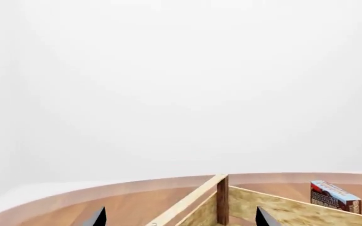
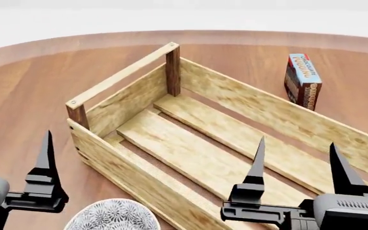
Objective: Pick up the salad dressing and put it in the tray.
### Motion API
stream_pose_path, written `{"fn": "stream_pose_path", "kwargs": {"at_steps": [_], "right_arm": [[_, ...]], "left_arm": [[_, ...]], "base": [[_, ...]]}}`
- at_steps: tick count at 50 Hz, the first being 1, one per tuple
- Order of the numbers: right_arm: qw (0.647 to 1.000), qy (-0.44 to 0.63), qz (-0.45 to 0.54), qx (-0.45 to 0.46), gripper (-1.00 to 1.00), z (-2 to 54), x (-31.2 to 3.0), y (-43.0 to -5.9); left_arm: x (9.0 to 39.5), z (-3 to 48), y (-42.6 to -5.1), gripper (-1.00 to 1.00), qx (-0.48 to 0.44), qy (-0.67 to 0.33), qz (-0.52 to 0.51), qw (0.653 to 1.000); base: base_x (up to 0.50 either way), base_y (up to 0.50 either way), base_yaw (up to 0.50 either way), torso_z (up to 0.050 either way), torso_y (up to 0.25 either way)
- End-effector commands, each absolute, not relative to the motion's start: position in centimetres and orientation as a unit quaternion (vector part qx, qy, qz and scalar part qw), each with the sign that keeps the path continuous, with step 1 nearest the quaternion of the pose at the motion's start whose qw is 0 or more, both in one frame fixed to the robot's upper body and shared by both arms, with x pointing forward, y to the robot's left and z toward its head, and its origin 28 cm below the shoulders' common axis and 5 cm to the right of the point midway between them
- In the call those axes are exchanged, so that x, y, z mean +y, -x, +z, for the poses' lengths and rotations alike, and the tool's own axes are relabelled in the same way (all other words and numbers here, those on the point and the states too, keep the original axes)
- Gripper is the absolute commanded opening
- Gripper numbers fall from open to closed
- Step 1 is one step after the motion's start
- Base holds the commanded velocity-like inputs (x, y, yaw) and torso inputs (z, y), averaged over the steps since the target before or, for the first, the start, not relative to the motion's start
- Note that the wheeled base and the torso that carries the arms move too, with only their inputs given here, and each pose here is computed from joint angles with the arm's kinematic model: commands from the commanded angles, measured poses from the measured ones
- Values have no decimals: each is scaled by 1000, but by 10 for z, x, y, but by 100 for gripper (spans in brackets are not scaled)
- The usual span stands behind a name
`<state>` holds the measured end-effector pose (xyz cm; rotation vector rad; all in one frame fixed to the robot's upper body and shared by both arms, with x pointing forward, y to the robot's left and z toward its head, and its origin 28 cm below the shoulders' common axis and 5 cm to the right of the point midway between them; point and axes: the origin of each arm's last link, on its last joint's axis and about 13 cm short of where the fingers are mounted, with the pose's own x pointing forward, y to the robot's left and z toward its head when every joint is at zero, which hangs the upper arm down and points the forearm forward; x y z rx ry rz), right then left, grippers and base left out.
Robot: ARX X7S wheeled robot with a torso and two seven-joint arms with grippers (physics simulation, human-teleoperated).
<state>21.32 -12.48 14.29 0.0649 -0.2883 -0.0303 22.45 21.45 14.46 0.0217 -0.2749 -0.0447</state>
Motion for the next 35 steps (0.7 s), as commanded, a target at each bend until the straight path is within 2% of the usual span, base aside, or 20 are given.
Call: {"fn": "stream_pose_path", "kwargs": {"at_steps": [1,35], "right_arm": [[985,-38,-12,-167,100,141,-126,-211],[985,-37,-10,-167,100,142,-127,-211]], "left_arm": [[216,145,-224,100,-139,-11,-18,990],[217,147,-224,100,-140,-11,-17,990]], "base": [[0,0,500,0,0],[0,0,500,0,0]]}}
